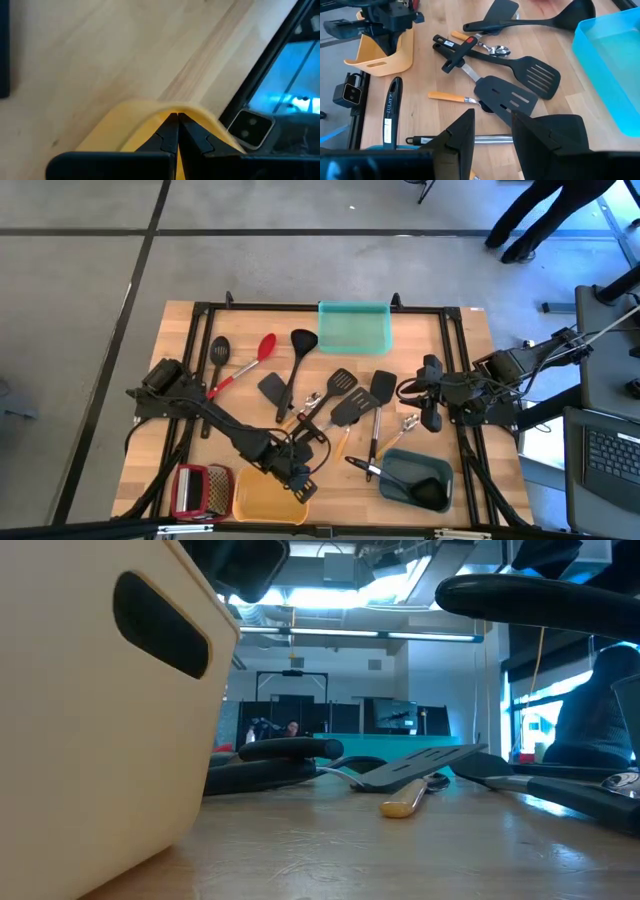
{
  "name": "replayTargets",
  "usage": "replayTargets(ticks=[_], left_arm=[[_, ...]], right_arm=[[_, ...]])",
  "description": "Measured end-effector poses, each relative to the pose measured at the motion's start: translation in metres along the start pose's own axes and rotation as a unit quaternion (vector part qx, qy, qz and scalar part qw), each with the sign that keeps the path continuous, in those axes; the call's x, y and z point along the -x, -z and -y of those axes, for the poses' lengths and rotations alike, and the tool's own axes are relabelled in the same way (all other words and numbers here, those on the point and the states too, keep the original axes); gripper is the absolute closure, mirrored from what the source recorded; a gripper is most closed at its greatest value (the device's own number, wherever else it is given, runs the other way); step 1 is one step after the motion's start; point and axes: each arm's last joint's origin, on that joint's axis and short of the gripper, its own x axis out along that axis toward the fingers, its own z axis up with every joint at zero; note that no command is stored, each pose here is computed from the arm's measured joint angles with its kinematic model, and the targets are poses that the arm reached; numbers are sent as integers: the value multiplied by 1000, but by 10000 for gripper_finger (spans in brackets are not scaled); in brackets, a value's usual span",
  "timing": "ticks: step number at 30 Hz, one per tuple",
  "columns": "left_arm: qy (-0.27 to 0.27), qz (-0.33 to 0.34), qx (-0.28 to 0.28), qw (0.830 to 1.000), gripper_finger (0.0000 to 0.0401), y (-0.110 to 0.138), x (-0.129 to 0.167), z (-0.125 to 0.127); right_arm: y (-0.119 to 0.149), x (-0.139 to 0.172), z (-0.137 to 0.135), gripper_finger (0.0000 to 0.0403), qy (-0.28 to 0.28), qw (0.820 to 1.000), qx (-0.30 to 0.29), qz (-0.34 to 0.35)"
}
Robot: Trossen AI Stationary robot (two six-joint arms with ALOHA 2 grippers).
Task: Pick & Place Kitchen Items
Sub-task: Adjust the yellow bin
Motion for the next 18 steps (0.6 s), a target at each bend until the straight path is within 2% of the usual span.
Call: replayTargets(ticks=[10, 13, 18], left_arm=[[5, 31, -13, 999, 399, -28, -1, -4], [7, 20, -13, 1000, 399, -32, 2, -5], [19, 37, -20, 999, 399, -31, 41, 10]], right_arm=[[0, 0, 0, 274, -1, 1000, -2, 2], [0, 0, 0, 274, -1, 1000, -2, 2], [0, 0, -1, 274, -6, 1000, -2, -1]])
